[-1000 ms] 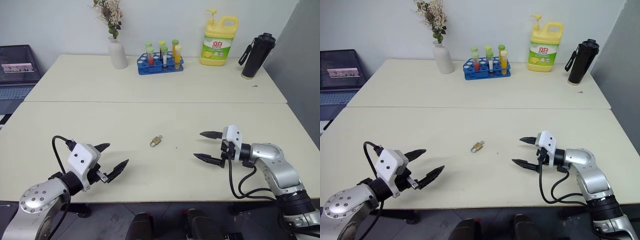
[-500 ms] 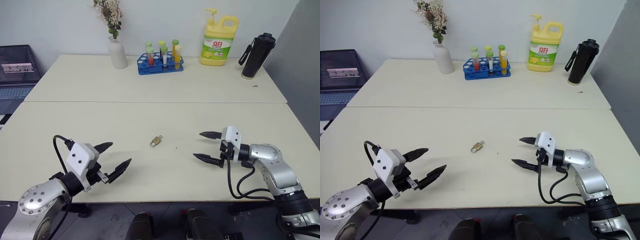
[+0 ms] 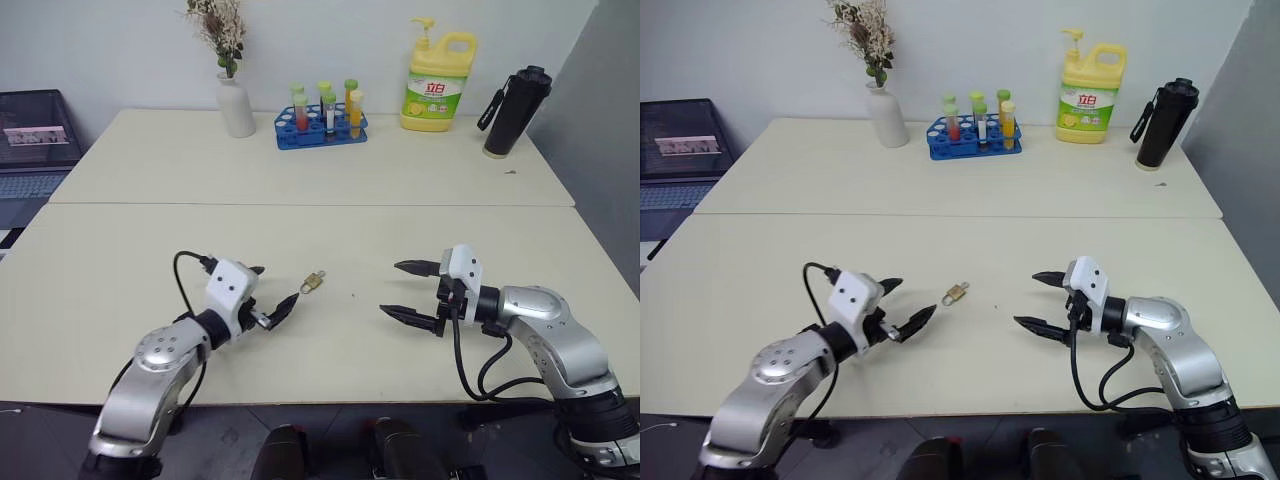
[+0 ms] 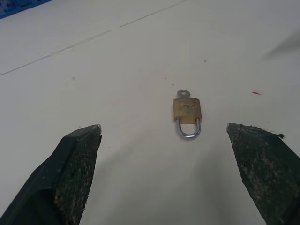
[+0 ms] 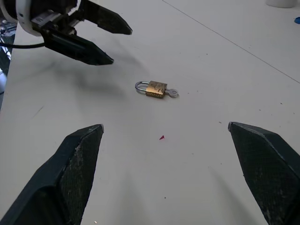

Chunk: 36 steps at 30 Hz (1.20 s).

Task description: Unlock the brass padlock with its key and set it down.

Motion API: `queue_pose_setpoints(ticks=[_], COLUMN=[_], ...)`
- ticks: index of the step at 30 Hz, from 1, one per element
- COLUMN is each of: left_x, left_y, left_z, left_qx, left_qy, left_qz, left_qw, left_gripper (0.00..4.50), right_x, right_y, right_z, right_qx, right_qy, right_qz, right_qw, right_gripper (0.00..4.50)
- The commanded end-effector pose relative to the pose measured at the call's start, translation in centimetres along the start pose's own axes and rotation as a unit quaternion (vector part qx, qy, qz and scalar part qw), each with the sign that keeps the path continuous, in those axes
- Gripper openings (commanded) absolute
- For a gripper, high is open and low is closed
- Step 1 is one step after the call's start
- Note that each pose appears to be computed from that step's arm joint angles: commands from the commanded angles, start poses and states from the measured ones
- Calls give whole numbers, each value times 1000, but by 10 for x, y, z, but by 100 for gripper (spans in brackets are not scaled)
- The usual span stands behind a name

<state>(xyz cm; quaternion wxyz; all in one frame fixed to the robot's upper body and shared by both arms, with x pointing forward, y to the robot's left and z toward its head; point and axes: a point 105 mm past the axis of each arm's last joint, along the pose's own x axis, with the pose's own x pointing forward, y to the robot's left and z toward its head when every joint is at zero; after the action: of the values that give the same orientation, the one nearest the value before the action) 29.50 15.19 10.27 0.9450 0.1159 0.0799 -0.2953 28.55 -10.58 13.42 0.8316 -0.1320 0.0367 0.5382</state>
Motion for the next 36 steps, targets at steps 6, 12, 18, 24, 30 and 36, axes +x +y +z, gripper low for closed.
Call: queue_pose_setpoints(ticks=[6,12,18,24,30,36], left_x=[32,50,59,60,55,51], left_y=[-11,-10,-21,-18,-11,-16], left_z=[-3,-6,-8,-14,-25,-28], left_qx=[9,9,-4,-20,-28,-29], left_qy=[10,25,37,58,87,91], left_qz=[-31,-32,-54,-46,-37,-53], left_qw=[999,999,998,997,995,994], left_gripper=[449,449,449,361,168,97], right_x=[0,2,2,2,3,4], right_y=[9,14,17,19,18,19], right_z=[18,17,17,19,21,24], right_qx=[-20,-20,-18,-18,-22,-23], right_qy=[-17,-16,-19,-21,-23,-26], right_qz=[2,6,10,11,8,6], right_qw=[1000,1000,1000,1000,999,999], right_gripper=[450,450,450,450,450,450])
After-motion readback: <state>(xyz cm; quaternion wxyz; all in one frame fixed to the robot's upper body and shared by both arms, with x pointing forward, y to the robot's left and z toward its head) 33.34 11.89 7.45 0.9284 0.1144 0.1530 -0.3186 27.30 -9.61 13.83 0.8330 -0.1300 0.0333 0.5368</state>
